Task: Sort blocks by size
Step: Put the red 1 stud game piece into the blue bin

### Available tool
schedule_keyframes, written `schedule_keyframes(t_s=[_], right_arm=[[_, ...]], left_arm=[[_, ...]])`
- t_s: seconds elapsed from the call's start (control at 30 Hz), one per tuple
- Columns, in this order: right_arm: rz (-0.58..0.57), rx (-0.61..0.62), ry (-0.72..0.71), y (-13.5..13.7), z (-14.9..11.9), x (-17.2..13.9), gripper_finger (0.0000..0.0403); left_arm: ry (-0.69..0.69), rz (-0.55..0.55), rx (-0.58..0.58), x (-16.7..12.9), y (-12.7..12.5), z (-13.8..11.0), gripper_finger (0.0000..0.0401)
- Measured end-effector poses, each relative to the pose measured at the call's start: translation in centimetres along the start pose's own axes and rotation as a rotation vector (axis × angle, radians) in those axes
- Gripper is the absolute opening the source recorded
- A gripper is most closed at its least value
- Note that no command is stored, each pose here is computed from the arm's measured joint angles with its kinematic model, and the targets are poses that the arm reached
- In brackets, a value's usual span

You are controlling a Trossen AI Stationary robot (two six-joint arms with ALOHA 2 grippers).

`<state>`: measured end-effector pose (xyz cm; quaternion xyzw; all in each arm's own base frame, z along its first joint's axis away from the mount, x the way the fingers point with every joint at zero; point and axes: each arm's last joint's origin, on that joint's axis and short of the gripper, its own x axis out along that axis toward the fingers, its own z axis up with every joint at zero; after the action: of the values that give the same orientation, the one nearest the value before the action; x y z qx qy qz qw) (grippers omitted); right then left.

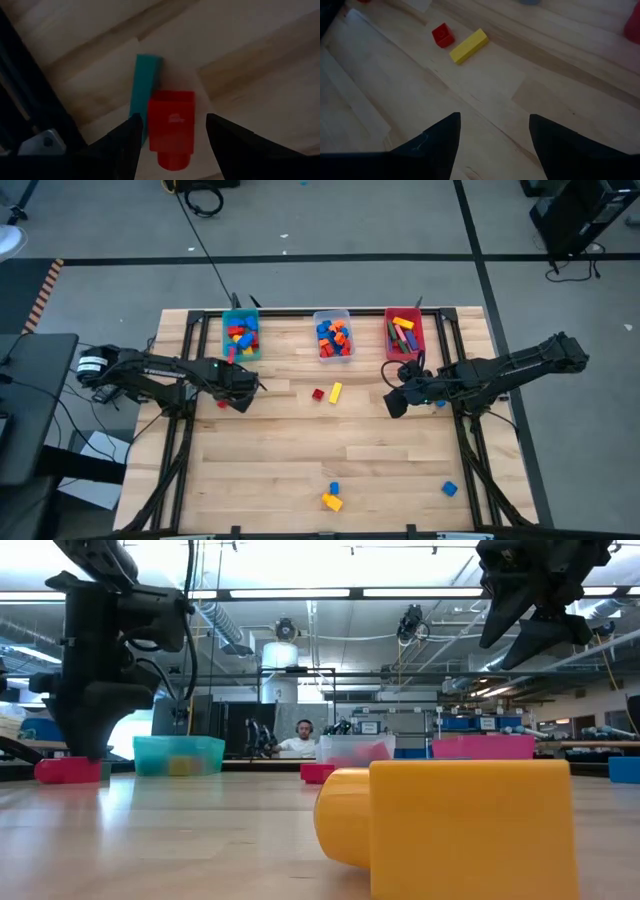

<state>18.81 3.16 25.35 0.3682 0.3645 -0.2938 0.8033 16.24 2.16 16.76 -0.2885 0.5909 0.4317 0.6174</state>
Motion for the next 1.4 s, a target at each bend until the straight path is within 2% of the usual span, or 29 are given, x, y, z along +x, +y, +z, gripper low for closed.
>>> schedule_keyframes(t_s=[0.2, 0.43, 0.97, 1.1, 1.23, 1.4], right_arm=[[0.006, 0.003, -0.003, 0.1, 0.0, 0.0, 0.0250], [0.015, 0.005, -0.007, 0.1, 0.1, 0.0, 0.0250], [0.036, 0.011, -0.017, 0.4, 0.2, 0.0, 0.0250], [0.028, 0.011, -0.037, 0.3, 0.2, 0.0, 0.0250], [0.027, 0.011, -0.040, 0.3, 0.2, 0.0, 0.0250], [0.027, 0.012, -0.040, 0.3, 0.2, 0.0, 0.0250]], left_arm=[[0.047, -0.016, 0.009, 0.6, -0.6, 0.1, 0.0227], [0.077, -0.148, 0.020, 0.6, -1.6, 0.4, 0.0227], [0.102, -0.069, 0.038, 1.7, -1.9, 0.4, 0.0227], [0.118, -0.048, 0.072, 2.2, -2.2, 0.5, 0.0224], [0.125, -0.057, 0.089, 2.3, -2.4, 0.5, 0.0197], [0.125, -0.065, 0.088, 2.3, -2.5, 0.6, 0.0133]])
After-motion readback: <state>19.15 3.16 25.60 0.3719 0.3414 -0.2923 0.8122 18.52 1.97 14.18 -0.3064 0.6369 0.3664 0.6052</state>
